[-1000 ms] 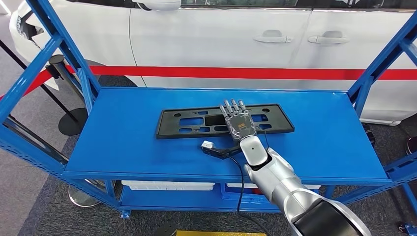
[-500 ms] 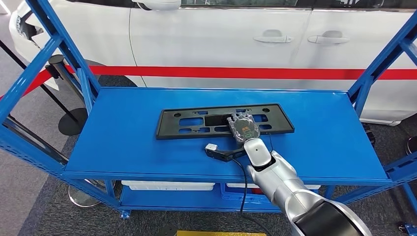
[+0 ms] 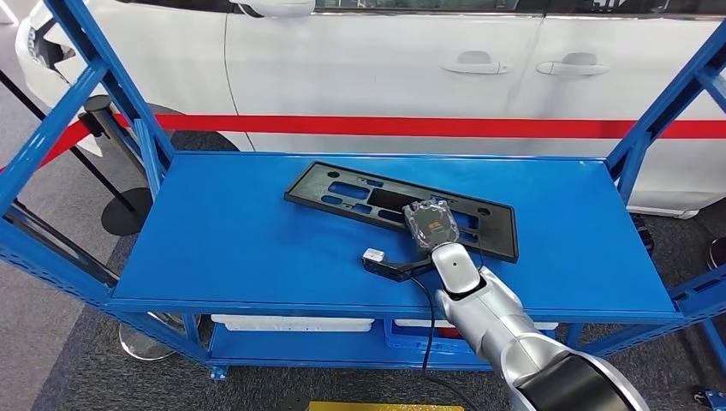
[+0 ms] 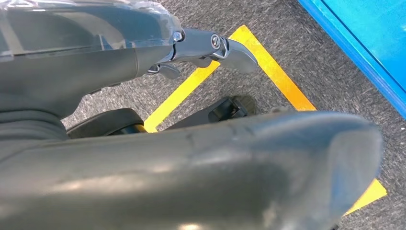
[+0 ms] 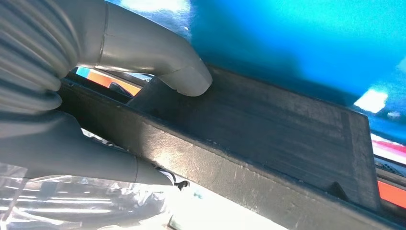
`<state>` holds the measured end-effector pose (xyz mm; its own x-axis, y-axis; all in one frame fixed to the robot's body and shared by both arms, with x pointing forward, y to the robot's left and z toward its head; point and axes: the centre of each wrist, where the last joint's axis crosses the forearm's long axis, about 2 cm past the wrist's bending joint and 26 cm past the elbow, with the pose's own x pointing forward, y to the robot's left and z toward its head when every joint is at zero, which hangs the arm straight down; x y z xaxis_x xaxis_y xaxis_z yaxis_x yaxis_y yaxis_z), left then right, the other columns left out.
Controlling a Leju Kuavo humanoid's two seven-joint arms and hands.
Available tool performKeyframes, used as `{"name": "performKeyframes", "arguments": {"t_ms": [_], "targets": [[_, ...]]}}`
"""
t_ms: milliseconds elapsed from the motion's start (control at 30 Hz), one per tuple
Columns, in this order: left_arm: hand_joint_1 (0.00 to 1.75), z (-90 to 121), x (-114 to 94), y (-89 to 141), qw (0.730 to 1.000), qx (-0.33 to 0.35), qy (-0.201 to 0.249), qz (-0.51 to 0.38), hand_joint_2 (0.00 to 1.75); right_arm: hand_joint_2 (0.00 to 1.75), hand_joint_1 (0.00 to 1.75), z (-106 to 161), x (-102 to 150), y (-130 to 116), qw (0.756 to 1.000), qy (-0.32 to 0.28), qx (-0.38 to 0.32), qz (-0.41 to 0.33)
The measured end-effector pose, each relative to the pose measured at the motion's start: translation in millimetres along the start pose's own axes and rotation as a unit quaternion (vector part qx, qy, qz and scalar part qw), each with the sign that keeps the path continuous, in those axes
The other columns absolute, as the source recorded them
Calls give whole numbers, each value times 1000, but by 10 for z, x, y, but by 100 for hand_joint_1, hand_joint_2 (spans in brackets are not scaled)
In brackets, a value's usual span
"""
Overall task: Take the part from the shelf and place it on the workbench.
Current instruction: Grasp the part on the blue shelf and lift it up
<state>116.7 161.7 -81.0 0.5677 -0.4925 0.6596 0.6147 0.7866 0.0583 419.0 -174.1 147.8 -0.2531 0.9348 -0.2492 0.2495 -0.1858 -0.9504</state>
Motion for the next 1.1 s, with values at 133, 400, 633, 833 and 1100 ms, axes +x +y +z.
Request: {"name": "performKeyframes", "arguments": {"t_ms": [133, 400, 633, 833, 1100], "targets": [[0, 0, 1, -1, 1000, 0, 0, 0, 0, 175, 175, -2, -32, -2, 1000, 7, -12, -4], [0, -2, 5, 3, 1000, 3, -7, -1, 0, 175, 175, -247, -423, -308, 995, 25, -92, -32], [0, -15, 32, 35, 1000, 20, -16, 4, 0, 175, 175, -518, -883, -810, 980, 15, -186, -70], [0, -31, 63, 86, 998, 45, -37, 39, 0, 175, 175, -701, -1041, -1167, 946, -21, -229, -228], [0, -33, 57, 122, 988, 55, -88, 113, 175, 175, 175, -705, -922, -1139, 850, -61, -237, -466]]}}
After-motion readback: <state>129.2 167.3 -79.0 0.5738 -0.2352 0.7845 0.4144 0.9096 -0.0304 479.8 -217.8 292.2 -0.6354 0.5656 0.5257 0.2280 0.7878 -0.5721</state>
